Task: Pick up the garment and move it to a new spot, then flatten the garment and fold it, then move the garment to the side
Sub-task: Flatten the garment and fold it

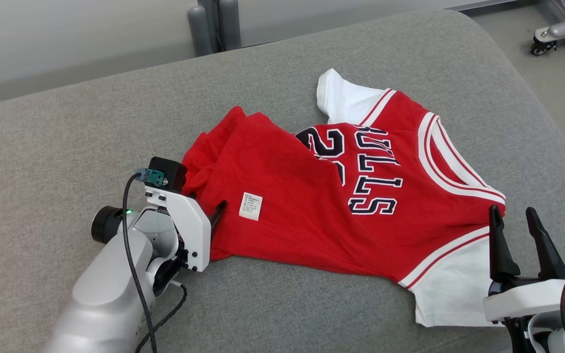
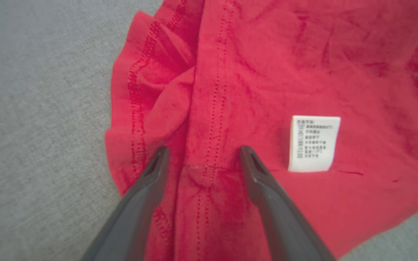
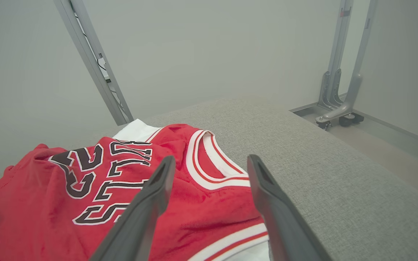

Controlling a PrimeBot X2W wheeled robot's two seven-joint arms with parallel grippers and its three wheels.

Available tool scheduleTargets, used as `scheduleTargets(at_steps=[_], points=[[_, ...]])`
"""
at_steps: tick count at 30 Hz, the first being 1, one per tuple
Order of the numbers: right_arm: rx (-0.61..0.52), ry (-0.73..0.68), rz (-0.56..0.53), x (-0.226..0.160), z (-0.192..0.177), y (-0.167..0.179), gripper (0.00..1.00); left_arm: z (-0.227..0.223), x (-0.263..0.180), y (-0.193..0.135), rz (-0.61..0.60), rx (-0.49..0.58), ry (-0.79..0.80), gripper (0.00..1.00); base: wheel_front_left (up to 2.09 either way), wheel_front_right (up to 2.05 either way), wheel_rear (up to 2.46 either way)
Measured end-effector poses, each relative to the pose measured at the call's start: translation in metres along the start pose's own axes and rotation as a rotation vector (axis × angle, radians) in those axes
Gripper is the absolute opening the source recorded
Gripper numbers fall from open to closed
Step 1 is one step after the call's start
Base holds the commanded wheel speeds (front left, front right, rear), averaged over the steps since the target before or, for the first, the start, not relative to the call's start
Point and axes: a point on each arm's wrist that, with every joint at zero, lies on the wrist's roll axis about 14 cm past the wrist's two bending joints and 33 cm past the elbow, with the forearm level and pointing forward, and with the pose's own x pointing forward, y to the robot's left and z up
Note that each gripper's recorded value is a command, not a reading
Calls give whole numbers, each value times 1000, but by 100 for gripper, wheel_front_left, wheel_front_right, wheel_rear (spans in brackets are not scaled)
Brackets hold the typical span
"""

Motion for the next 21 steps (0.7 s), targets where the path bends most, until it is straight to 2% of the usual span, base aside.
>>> scheduleTargets(at_steps=[2,5,7,8,9,11,13,14,21], points=[[1,1,-3,0,0,-1,100,1,0,-2,-4,7,1,98,0,0,0],[3,-2,-3,0,0,-1,100,1,-1,-6,-11,13,1,82,0,0,0],[5,-3,1,0,0,0,100,2,-3,-8,-15,14,-2,76,0,0,0],[5,-3,4,0,0,1,100,2,-4,-8,-16,18,-2,69,0,0,0],[6,-5,6,1,0,2,100,3,-5,-9,-16,20,-7,55,0,0,0],[7,-6,11,1,1,3,100,7,-7,-11,-20,19,-21,39,0,0,0],[7,-6,15,2,1,5,100,8,-8,-12,-22,22,-27,11,0,0,0],[7,-4,17,2,0,5,100,9,-9,-12,-22,23,-29,0,0,0,0],[5,0,29,4,0,9,100,15,-14,-14,-29,28,-59,0,0,0,0]])
